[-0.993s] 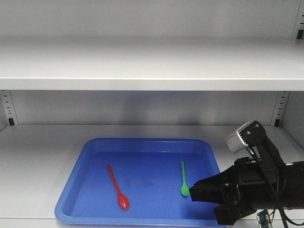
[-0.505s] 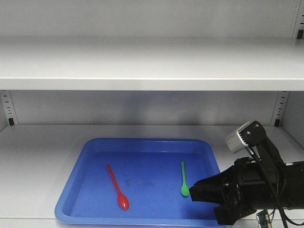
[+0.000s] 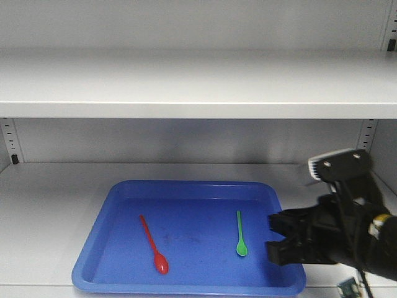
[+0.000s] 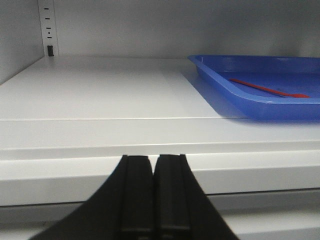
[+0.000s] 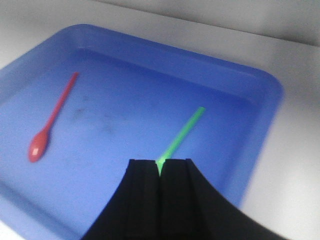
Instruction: Sort red and green spoons into left cabinet
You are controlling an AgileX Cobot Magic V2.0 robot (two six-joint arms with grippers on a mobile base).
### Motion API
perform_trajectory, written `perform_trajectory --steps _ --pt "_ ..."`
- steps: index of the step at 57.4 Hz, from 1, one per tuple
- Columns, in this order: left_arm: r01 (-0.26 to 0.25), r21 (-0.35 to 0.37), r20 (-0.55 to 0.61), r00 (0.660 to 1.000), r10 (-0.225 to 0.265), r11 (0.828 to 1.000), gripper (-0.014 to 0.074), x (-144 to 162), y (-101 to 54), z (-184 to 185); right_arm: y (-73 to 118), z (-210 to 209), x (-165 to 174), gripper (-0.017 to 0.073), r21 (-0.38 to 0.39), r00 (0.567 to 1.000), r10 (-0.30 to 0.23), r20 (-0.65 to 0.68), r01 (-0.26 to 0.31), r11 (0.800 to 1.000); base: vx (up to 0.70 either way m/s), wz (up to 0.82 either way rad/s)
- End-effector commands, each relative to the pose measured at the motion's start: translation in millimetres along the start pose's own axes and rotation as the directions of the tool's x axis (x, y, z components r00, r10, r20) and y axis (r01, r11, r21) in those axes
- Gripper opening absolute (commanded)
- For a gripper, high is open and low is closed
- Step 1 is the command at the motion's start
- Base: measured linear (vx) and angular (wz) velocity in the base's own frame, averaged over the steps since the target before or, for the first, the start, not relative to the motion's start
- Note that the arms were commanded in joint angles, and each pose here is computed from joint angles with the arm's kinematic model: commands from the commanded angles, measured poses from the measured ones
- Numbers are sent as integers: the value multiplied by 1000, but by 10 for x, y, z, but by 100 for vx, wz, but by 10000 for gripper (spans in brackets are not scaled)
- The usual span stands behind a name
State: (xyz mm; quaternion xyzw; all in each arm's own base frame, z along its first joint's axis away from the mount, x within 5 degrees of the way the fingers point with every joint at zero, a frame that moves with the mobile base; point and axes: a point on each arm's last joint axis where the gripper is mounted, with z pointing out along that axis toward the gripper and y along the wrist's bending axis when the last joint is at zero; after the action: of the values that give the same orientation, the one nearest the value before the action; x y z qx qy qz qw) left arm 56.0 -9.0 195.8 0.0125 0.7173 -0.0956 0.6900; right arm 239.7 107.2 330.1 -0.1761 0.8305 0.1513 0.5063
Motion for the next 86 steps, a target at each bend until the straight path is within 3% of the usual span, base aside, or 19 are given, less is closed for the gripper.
perform_trajectory --steps 1,10,25,39,51,86 --pt "10 3 70 997 -10 1000 -1 -16 3 -2 -75 -245 -116 -3 75 985 17 169 -30 997 0 0" --pt "10 3 70 998 -10 1000 -1 -16 3 -1 -149 -564 110 -3 141 973 -34 228 1 990 0 0" --pt "10 3 70 998 -10 1000 -1 -16 3 -1 -252 -1067 796 -3 223 907 32 421 -138 965 0 0" --pt "10 3 70 998 -10 1000 -1 -16 3 -1 -216 -1262 1529 -3 274 875 -7 484 -144 951 0 0" --pt "10 3 70 998 -10 1000 -1 -16 3 -1 -187 -1332 1912 -3 300 826 -47 562 -151 942 0 0" --pt "10 3 71 997 -10 1000 -1 -17 3 -1 -175 -1337 2041 -3 310 831 -50 553 -150 939 0 0"
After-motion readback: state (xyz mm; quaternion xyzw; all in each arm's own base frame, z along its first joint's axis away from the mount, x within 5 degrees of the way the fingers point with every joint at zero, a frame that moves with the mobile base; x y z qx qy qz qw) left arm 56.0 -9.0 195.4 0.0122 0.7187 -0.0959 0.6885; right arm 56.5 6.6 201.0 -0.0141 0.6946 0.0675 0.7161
